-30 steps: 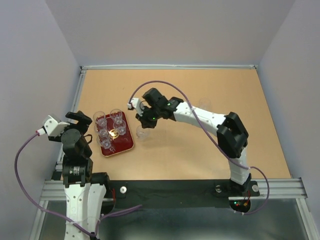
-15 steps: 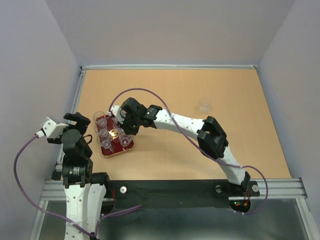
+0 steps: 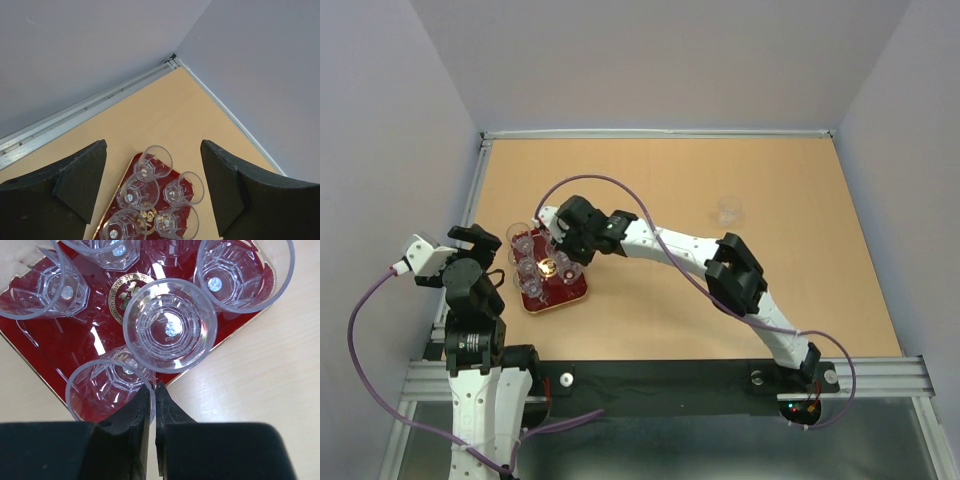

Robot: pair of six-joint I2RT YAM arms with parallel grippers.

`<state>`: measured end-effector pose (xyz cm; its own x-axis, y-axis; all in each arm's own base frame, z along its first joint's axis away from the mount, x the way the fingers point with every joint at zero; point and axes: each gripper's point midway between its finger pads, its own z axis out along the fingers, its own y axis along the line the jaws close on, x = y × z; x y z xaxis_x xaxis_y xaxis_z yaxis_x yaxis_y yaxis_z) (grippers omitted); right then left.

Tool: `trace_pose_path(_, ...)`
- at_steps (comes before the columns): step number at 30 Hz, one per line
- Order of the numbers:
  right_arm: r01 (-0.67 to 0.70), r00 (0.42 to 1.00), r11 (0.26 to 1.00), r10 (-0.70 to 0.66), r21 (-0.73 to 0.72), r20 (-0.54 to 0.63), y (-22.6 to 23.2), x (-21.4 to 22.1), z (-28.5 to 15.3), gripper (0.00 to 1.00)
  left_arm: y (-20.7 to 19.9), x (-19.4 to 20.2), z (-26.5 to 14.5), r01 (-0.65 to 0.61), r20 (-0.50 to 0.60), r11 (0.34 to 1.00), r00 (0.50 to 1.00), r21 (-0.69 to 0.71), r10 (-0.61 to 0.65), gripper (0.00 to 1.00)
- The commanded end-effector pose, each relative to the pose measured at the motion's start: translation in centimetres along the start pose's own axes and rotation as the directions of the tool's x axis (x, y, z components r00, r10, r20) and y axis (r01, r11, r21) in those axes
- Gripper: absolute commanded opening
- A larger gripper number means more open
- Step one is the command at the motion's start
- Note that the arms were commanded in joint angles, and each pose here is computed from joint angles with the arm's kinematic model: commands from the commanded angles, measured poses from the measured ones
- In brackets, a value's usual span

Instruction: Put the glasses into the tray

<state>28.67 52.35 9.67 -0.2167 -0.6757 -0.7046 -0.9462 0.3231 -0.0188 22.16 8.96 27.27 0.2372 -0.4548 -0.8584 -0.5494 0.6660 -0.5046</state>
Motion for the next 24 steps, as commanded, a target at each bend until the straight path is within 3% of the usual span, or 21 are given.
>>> trace_pose_path(1,0.021,0.997,1.0,-0.02,-0.017,0.079,2.5,-3.2,-1.0,0.04,-1.1,-2.4,-0.5,0.032,0.058,0.999,0.998,0.037,-0.034,0.87)
trace_pose_path(19,0.034,0.997,0.999,-0.034,0.006,0.072,5.1,-3.4,1.2,0.09,-1.2,-2.4,-0.6,0.034,0.059,0.998,0.998,0.044,-0.036,0.87)
trace_pose_path(24,0.044,0.996,0.999,-0.045,0.021,0.074,4.9,-3.6,0.9,0.27,-1.2,-2.4,-0.6,0.032,0.059,0.999,0.998,0.043,-0.035,0.87)
